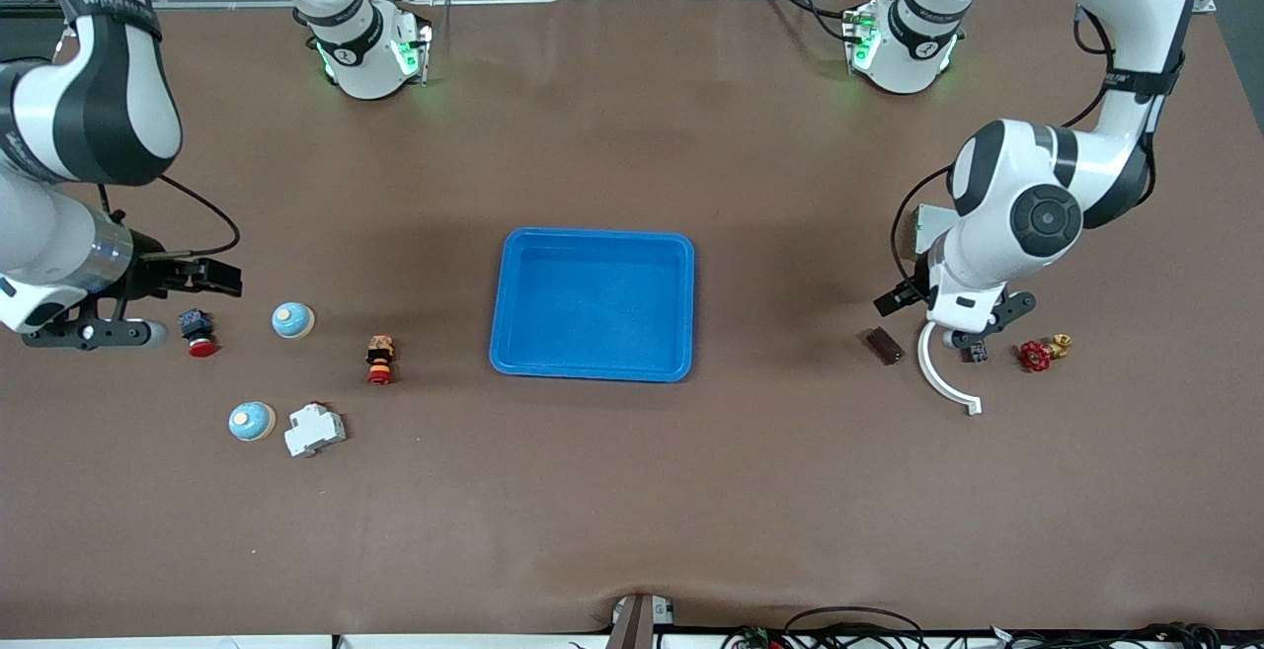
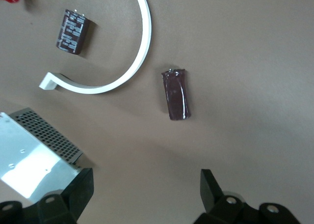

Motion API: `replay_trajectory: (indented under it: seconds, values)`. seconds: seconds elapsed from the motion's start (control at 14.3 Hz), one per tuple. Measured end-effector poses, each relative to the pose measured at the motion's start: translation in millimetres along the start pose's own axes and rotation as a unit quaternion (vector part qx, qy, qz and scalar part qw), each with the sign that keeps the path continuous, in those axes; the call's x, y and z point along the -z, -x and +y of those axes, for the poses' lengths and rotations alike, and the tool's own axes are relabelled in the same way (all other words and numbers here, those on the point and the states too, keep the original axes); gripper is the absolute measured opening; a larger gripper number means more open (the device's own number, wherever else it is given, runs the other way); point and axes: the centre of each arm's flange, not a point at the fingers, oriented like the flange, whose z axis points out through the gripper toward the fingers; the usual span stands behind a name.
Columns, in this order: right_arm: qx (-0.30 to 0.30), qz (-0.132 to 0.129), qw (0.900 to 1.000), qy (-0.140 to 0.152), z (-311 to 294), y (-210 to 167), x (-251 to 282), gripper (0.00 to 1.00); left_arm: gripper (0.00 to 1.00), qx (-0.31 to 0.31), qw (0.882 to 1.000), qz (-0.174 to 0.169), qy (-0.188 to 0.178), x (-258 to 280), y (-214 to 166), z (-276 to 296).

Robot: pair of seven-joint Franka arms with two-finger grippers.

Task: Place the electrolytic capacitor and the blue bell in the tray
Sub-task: 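Grasp the capacitor with the left gripper while the right gripper grasps the bell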

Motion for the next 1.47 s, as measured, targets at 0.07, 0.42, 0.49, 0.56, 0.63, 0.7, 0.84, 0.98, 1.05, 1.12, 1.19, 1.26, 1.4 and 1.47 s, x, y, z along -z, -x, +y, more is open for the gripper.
replay_trajectory:
  seconds: [0.07, 0.42, 0.49, 0.56, 0.63, 0.7, 0.84, 0.98, 1.05, 1.12, 1.19, 1.26, 1.4, 1.47]
  values:
    - [-0.003, 0.002, 1.000, -0.001, 3.8, 0.5, -13.7, 1.00, 0.95, 0.010, 1.000, 0.002, 0.003, -8.6, -1.9, 1.2]
    - [0.006, 0.029, 1.000, -0.002, 14.7, 10.8, -100.0, 1.00, 0.89, 0.028, 0.999, 0.013, 0.023, -52.1, -14.6, 4.6]
    - [0.007, 0.023, 1.000, -0.003, 16.6, 14.0, -115.3, 1.00, 0.89, 0.029, 0.999, 0.013, 0.025, -61.3, -16.5, 5.0]
    - [0.008, 0.019, 1.000, -0.003, 19.8, 14.4, -128.7, 1.00, 0.88, 0.029, 0.999, 0.014, 0.027, -68.9, -17.8, 5.9]
    - [0.014, 0.020, 1.000, -0.003, 23.7, 12.4, -140.6, 1.00, 0.87, 0.029, 0.999, 0.015, 0.029, -75.2, -18.7, 6.7]
    - [0.023, 0.022, 0.999, -0.003, 27.3, 9.6, -152.0, 1.00, 0.87, 0.030, 0.999, 0.016, 0.031, -79.9, -19.7, 7.1]
    - [0.039, 0.019, 0.999, -0.003, 31.5, 5.3, -173.0, 1.00, 0.83, 0.033, 0.999, 0.017, 0.033, -85.7, -23.6, 6.7]
    - [0.045, 0.025, 0.999, -0.002, 31.3, 0.4, -188.2, 1.00, 0.82, 0.036, 0.998, 0.023, 0.040, -89.1, -29.4, 6.6]
    - [0.046, 0.026, 0.999, -0.001, 31.0, -1.3, -196.4, 1.00, 0.81, 0.037, 0.998, 0.026, 0.043, -91.9, -31.3, 6.7]
    - [0.046, 0.023, 0.999, -0.001, 30.9, -2.0, -204.3, 1.00, 0.80, 0.038, 0.998, 0.028, 0.045, -95.0, -32.4, 6.9]
    - [0.047, 0.018, 0.999, -0.002, 30.8, -2.0, -211.3, 1.00, 0.70, 0.038, 0.998, 0.028, 0.046, -98.0, -33.1, 7.2]
    - [0.047, 0.013, 0.999, -0.002, 31.1, -1.6, -217.1, 1.00, 0.60, 0.038, 0.998, 0.028, 0.046, -100.4, -33.3, 7.4]
    - [0.046, 0.003, 0.999, -0.002, 33.1, -0.1, -228.1, 1.00, 0.39, 0.039, 0.998, 0.028, 0.046, -101.4, -34.3, 7.2]
    - [0.044, 0.000, 0.999, -0.002, 35.6, 0.5, -231.7, 1.00, 0.30, 0.040, 0.998, 0.028, 0.047, -100.6, -35.4, 6.9]
